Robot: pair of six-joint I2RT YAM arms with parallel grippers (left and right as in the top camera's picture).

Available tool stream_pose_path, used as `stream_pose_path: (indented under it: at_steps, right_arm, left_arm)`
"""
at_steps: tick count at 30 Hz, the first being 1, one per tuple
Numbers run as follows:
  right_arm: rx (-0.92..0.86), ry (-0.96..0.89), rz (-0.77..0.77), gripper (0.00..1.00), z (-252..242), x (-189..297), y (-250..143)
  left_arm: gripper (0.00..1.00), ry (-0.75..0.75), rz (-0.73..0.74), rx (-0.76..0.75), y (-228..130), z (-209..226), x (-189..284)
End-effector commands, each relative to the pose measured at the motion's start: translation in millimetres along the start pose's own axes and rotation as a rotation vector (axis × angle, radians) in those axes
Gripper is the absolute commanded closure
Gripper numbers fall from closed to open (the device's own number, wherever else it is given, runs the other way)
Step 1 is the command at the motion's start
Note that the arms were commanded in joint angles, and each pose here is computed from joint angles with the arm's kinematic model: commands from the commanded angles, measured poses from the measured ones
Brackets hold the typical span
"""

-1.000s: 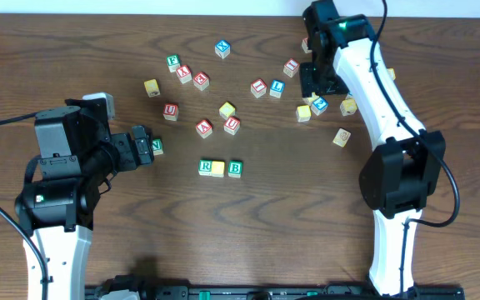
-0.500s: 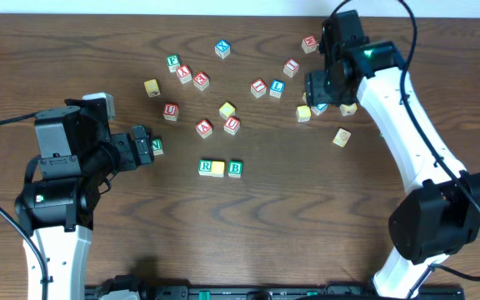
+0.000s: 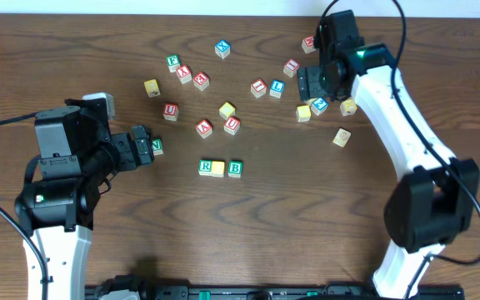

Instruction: Spell out ROBOT

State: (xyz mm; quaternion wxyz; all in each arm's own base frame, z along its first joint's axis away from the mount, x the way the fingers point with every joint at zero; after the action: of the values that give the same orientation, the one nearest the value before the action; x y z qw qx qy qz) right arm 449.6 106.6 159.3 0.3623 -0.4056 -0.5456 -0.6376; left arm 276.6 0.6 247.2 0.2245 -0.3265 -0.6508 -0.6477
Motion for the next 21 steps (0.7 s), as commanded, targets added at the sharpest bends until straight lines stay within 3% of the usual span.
stream_pose_path:
  at_steps: [1, 21]
  right_arm:
    - [0.002, -0.053, 0.061, 0.14, -17, -35, -3]
    - [0.050, -0.062, 0.084, 0.20, -15, -53, 14]
  left_arm:
    - [0.02, -0.006, -0.025, -0.017, 8, -1, 6]
    - [0.02, -0.006, -0.026, -0.017, 8, -1, 6]
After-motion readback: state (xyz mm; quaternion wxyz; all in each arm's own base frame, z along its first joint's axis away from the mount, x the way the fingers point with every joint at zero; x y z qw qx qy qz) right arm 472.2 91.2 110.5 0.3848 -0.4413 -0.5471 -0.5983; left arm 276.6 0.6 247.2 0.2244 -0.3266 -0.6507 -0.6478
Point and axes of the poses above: each gripper's point midway between its finger pads, its own x axis back along the fingers, its own z axis along the line the jaws close on, y = z × x, the point moved 3 cm from there along x, back along the fingers, and after that the axes turned 14 degrees about -x, right-handed, at the moved point
